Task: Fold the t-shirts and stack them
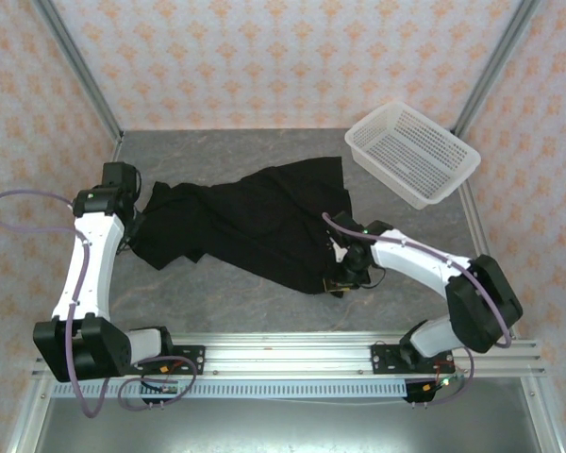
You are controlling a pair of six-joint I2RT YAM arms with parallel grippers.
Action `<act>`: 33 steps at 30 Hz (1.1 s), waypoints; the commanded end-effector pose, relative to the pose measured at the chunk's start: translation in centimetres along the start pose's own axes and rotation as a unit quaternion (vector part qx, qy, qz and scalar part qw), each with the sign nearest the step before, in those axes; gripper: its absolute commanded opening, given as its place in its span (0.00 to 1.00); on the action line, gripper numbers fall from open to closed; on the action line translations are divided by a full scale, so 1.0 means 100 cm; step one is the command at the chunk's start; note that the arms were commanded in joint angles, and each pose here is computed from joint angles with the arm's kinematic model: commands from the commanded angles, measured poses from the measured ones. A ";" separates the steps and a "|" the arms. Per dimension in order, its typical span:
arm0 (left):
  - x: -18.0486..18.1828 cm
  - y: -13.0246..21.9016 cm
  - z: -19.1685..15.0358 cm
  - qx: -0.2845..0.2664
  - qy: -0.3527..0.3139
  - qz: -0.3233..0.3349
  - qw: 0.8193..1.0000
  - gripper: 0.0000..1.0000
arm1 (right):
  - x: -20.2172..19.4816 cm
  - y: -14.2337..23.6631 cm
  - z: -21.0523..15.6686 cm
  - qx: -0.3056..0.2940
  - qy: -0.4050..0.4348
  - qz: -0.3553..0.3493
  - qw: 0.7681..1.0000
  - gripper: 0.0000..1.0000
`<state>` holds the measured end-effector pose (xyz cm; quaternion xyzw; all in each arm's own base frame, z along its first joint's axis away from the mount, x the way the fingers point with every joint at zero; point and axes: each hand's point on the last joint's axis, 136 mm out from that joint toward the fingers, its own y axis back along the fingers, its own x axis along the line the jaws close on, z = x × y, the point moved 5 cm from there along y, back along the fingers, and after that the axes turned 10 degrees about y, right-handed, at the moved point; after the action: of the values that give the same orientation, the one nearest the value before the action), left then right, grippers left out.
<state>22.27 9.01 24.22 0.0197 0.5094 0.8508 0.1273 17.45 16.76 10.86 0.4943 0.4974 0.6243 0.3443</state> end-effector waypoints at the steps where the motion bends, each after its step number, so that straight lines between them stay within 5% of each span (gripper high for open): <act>1: 0.010 0.010 0.004 -0.021 0.006 0.015 1.000 0.00 | -0.013 0.032 -0.012 -0.052 -0.060 -0.041 0.996 0.52; 3: 0.011 0.011 0.002 -0.018 0.007 0.012 1.000 0.00 | -0.026 0.045 -0.014 -0.086 -0.137 -0.056 0.985 0.58; 8: 0.007 0.012 -0.003 -0.008 0.005 0.002 1.000 0.00 | -0.055 0.047 -0.006 -0.057 -0.313 -0.031 0.948 0.55; 15: 0.000 0.013 -0.007 -0.004 -0.010 -0.001 1.000 0.00 | -0.048 -0.009 0.026 -0.093 -0.499 0.095 0.856 0.44; 24: -0.001 0.003 -0.017 0.007 -0.009 -0.008 1.000 0.00 | -0.059 -0.033 0.037 -0.075 -0.481 0.013 0.874 0.39; 33: -0.002 0.004 -0.022 0.020 -0.004 -0.021 1.000 0.00 | -0.099 -0.020 0.054 -0.051 -0.427 -0.132 0.893 0.01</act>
<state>22.31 7.14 23.60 0.0284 0.5244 0.8380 0.1483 23.07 12.69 6.67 0.7024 0.2877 0.3192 0.5674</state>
